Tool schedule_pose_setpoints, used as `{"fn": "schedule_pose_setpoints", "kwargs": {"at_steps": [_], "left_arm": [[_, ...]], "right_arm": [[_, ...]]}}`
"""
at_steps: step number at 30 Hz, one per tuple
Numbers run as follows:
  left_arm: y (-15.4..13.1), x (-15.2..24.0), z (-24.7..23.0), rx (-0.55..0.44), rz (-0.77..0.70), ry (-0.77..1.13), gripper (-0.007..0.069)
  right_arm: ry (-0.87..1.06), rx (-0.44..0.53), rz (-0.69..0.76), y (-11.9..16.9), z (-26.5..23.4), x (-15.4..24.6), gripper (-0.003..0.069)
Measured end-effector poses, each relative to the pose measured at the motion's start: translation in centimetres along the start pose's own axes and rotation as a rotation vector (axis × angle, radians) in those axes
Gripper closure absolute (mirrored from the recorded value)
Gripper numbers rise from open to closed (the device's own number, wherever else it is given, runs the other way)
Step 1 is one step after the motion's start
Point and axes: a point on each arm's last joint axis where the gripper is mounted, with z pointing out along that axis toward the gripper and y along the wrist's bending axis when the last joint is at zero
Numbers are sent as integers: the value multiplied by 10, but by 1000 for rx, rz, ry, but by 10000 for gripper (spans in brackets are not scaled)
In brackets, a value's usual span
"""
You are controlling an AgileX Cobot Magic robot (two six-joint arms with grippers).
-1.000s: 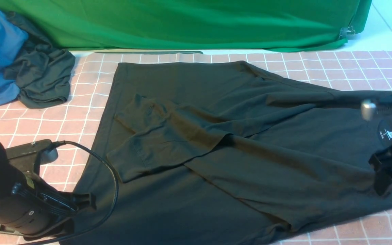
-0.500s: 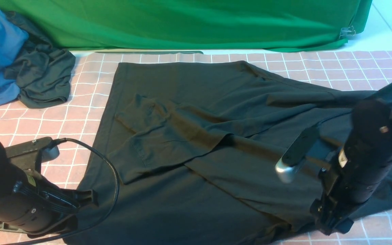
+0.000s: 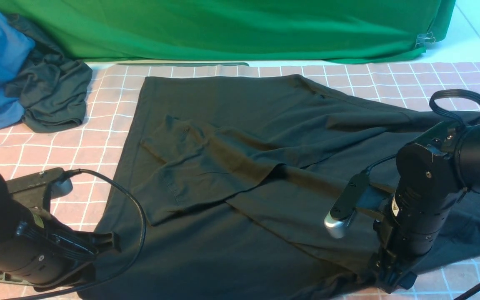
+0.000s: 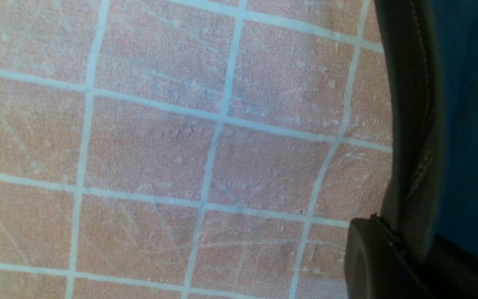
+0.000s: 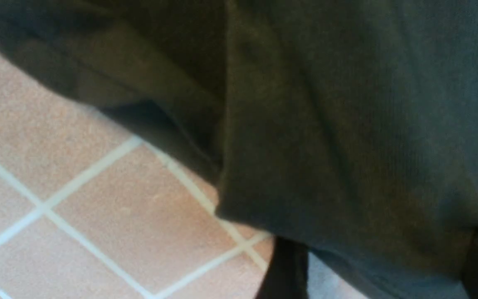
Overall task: Fold a long-sleeved shirt over a pink coffee tablecloth.
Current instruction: 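Grasp the near edge of the shirt at its hem and shoulder corners, then fold the black garment in half by bringing its near edge over to the far edge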
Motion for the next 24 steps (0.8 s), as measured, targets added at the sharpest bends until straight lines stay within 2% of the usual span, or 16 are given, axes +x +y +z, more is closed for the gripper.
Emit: {"fn": "schedule_pose_setpoints", "kwargs": {"at_steps": [2, 4, 6, 8, 19, 24], "left_arm": [[0, 0, 0, 1, -1, 0, 593], [0, 0, 0, 1, -2, 1, 593], [0, 0, 0, 2, -2, 1, 593], [0, 0, 0, 5, -5, 2, 593], [-12, -23, -25, 41, -55, -62, 593], [-20, -41, -38, 63, -57, -112, 593]], "right_arm": [[-6, 3, -1, 0, 0, -1, 194], [-12, 8, -3, -1, 0, -1, 307], [-13, 14, -14, -1, 0, -1, 484], [-5, 18, -31, -2, -1, -1, 569], [-15, 29, -23, 0, -29, 9, 580], [-54, 49, 15, -12, -48, 7, 580]]}}
